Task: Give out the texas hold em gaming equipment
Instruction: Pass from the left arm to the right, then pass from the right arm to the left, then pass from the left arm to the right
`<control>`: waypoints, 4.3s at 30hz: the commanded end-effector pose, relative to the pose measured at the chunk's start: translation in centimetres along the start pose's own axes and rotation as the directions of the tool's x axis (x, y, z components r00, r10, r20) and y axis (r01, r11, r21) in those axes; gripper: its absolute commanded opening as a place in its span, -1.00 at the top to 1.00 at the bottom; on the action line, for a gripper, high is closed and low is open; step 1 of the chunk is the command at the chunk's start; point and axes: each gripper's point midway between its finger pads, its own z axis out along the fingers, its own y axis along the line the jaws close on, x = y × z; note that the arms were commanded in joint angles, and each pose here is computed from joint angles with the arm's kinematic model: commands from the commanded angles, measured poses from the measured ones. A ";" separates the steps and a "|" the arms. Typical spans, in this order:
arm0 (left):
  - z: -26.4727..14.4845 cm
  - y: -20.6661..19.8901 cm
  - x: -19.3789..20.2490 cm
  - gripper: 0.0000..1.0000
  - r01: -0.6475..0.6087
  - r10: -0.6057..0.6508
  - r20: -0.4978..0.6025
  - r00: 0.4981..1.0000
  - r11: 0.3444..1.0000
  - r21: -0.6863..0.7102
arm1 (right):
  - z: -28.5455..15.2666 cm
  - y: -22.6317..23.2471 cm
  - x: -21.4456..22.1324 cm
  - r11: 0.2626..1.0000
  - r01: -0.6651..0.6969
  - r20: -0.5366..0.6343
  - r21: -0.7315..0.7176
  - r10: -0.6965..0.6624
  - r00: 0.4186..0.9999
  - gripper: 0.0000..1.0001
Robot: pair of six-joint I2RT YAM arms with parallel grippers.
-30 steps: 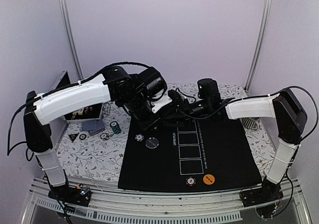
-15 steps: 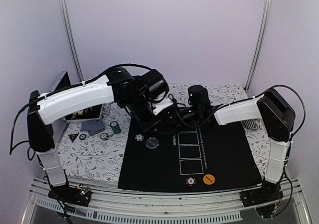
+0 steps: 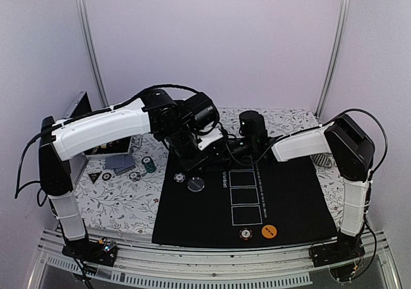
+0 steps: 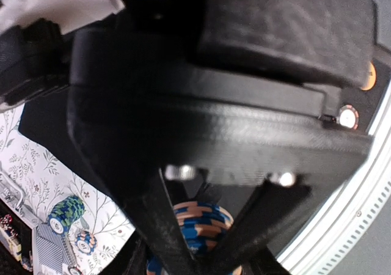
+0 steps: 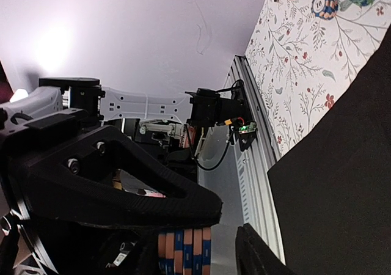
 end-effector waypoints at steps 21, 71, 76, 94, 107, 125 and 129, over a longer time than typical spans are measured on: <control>-3.3 3.0 -3.2 -0.59 0.090 -0.055 0.251 0.966 0.987 -0.130 | -4.5 2.2 -1.9 0.996 0.072 0.086 0.044 -0.076 0.993 0.96; -4.0 1.9 -6.6 -0.09 -0.059 0.266 0.857 0.442 0.962 -0.268 | -5.6 8.0 -1.5 0.986 0.161 0.128 0.035 -0.165 0.978 0.95; -4.1 1.7 -6.7 0.32 -0.068 0.267 0.859 0.436 0.962 -0.265 | -5.6 8.0 -1.5 0.986 0.163 0.127 0.035 -0.166 0.978 0.95; -2.9 2.6 -6.4 1.00 -0.030 0.228 0.815 0.533 0.967 -0.252 | -6.0 6.1 -2.4 0.982 0.130 0.165 0.133 -0.152 0.975 -0.10; -2.7 2.9 -6.6 1.00 -0.019 0.225 0.813 0.537 0.967 -0.255 | -6.2 5.1 -3.0 0.965 0.152 0.153 0.212 -0.187 0.970 0.06; -2.5 2.6 -6.5 1.00 -0.034 0.222 0.804 0.552 0.969 -0.244 | -7.2 4.9 -2.9 0.960 0.154 0.160 0.234 -0.194 0.968 0.85; -2.8 3.1 -5.5 -0.37 0.003 0.193 0.807 0.558 0.972 -0.235 | -9.7 4.4 -3.3 0.958 0.140 0.201 0.251 -0.193 0.960 0.94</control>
